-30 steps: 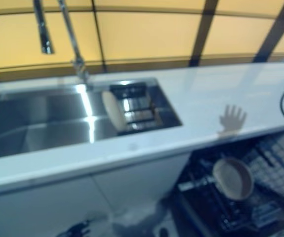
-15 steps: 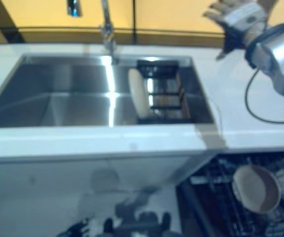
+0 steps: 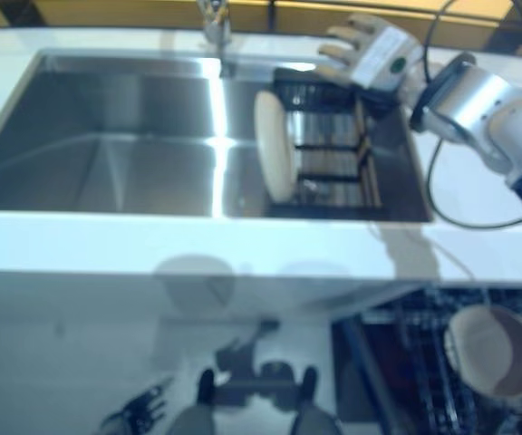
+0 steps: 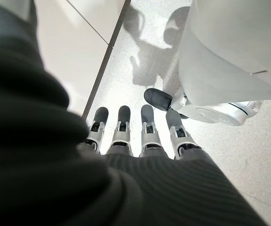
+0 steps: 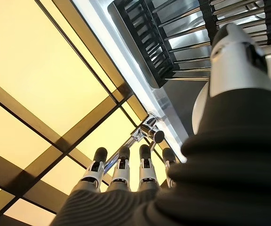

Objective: Take plates into dishwasher

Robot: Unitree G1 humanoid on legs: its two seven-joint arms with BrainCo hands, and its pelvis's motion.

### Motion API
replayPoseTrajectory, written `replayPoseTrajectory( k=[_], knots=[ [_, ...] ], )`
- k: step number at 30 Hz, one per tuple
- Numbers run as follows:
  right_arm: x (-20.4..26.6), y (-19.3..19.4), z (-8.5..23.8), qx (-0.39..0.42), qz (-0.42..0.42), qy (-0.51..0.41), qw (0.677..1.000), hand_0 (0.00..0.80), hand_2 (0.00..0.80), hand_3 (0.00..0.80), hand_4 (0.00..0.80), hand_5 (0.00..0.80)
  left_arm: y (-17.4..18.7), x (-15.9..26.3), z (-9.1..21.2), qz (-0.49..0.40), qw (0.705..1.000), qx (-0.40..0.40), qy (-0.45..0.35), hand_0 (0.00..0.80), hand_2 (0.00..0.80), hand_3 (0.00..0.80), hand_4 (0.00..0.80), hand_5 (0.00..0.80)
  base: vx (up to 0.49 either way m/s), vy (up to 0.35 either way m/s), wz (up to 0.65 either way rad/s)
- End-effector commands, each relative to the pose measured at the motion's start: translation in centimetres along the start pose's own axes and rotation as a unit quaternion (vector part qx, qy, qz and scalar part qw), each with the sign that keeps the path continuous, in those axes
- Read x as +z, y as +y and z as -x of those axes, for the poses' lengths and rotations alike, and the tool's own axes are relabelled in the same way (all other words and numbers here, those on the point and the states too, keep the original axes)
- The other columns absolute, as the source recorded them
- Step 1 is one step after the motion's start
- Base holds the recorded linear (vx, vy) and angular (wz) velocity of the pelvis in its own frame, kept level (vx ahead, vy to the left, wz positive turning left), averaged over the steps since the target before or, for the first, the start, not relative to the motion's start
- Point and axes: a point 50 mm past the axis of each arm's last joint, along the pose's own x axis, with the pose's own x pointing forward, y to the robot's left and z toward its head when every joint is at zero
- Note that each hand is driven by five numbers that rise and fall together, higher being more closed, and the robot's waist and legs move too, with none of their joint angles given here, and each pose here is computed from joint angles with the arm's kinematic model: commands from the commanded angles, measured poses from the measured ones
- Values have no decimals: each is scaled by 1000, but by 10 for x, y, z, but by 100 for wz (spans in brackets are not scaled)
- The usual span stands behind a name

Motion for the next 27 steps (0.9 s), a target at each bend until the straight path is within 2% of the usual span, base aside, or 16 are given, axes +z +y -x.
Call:
replayPoseTrajectory(
  k=[1, 8, 27],
  knots=[
    [-28, -49, -7, -68, 54, 37, 996, 0, 0, 0, 0, 0, 5, 21, -1, 3, 999, 4, -34, 0, 0, 0, 0, 0, -2, 10, 4],
    [-34, -58, -9, -88, 45, 56, 994, 0, 0, 0, 0, 0, 10, 21, 0, 4, 999, 13, -36, 0, 0, 0, 0, 0, 0, 6, 8],
    [-26, -77, -18, -104, 42, 38, 993, 0, 0, 0, 0, 0, 17, 22, 2, -10, 999, 25, -29, 0, 0, 0, 0, 0, 9, 2, 1]
  ],
)
